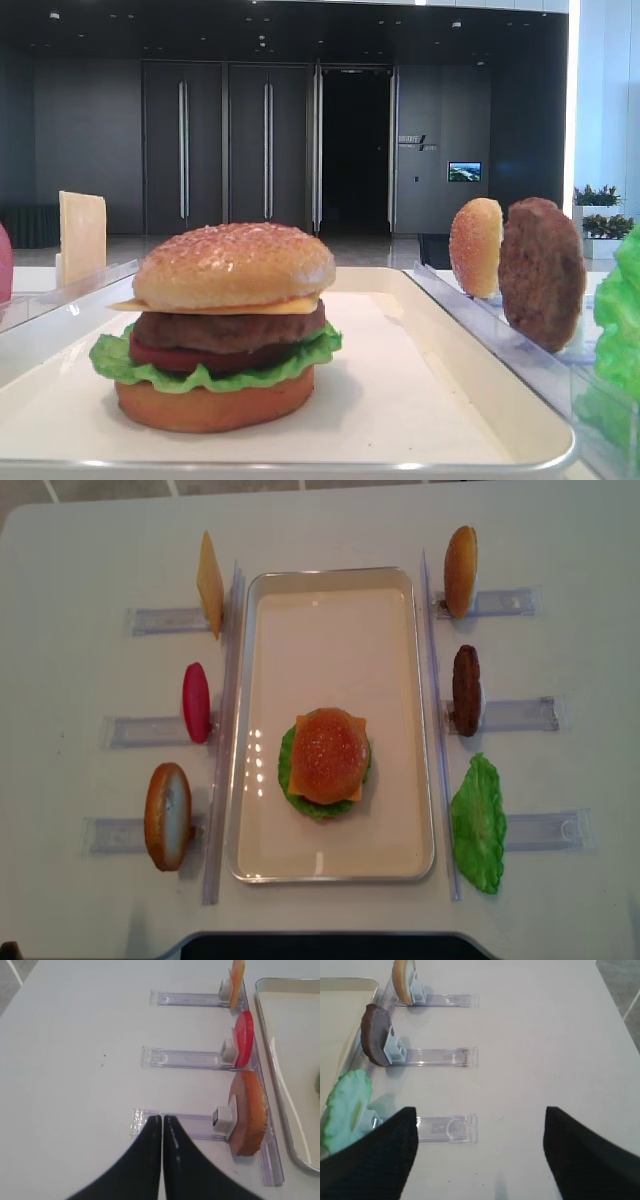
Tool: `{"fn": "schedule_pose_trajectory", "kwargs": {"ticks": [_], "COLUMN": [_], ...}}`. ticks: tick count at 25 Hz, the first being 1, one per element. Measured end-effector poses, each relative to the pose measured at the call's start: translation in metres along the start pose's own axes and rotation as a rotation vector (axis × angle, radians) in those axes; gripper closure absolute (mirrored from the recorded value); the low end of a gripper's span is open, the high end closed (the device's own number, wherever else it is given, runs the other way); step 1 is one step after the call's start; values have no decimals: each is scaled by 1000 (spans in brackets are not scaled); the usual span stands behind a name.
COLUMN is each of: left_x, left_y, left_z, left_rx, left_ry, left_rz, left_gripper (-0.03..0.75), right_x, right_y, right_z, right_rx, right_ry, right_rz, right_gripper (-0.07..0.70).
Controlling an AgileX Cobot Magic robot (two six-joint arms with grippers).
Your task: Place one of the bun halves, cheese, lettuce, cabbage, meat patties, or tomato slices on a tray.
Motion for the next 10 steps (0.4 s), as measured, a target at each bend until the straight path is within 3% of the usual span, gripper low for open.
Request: {"fn": "schedule_pose_trajectory", "kwargs": {"ticks": [6, 10], "left_x": [0, 0], "left_y": [0, 0], "left_z": [0, 0], "left_rx": [1, 1], "left_ry": [0, 0], "left_rz": [0, 0], "left_gripper": [711, 592], "right_x": [0, 0], "right_y": [0, 0], "right_z": [0, 0], "right_rx": [0, 0], "right_ry": [0, 0], "right_rz": [0, 0], "right_gripper": [104, 104]}}
Point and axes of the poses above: a point on each arm's last joint axis where the gripper is mounted, z pointing out along that axis toward the gripper, y along the wrist's bending axis when the last joint is at zero, x = y × z, the point moved 7 cm from there along z, pointing out along that axis toward the gripper, and after that the axes turned 2 degrees about -z, right-handed, at the moved point
